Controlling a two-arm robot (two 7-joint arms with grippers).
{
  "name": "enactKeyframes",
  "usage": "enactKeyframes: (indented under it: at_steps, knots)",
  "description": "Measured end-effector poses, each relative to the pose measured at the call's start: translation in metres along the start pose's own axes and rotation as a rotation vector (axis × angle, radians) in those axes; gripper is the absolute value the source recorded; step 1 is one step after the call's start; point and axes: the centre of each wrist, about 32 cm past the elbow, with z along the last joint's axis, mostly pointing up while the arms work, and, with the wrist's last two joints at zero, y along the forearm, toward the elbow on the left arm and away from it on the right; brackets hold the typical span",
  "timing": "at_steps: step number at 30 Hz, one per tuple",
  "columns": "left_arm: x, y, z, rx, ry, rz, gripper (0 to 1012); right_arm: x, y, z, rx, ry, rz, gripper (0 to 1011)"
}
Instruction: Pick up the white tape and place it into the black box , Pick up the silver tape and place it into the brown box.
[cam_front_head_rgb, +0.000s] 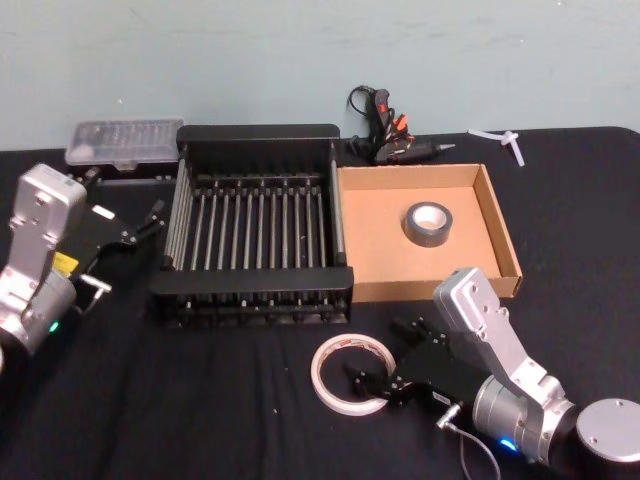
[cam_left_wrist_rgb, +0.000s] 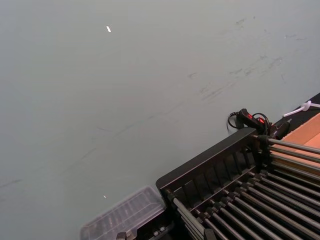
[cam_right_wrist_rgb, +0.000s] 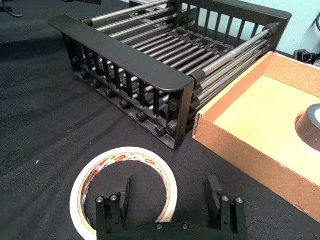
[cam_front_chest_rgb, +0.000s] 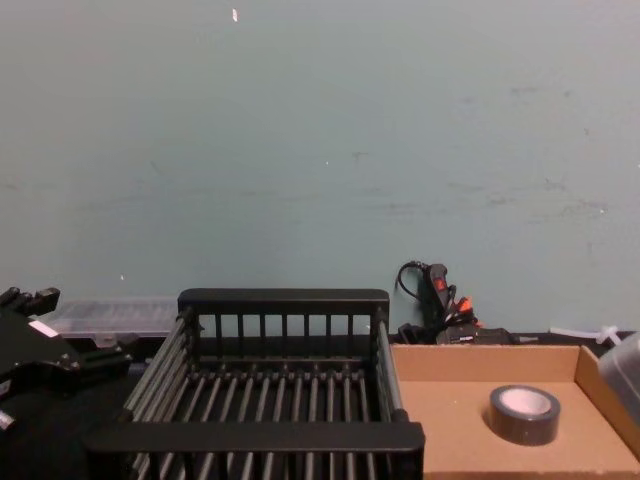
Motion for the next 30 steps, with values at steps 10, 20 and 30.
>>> enactKeyframes:
  at_steps: [10, 20, 30]
  knots:
    - [0.0000, 0.0000, 0.0000, 0.000, 0.000, 0.000, 1001, 0.0003, 0.0000, 0.0002, 0.001, 0.001, 0.001, 787]
    - [0.0000, 0.0000, 0.0000, 0.000, 0.000, 0.000, 1001, 0.0003, -0.0001, 0.0002, 0.001, 0.003, 0.002, 446]
    - [0.0000, 0.0000, 0.0000, 0.000, 0.000, 0.000, 1001, 0.0004, 0.0000, 0.0002, 0.000, 0.004, 0.002, 136]
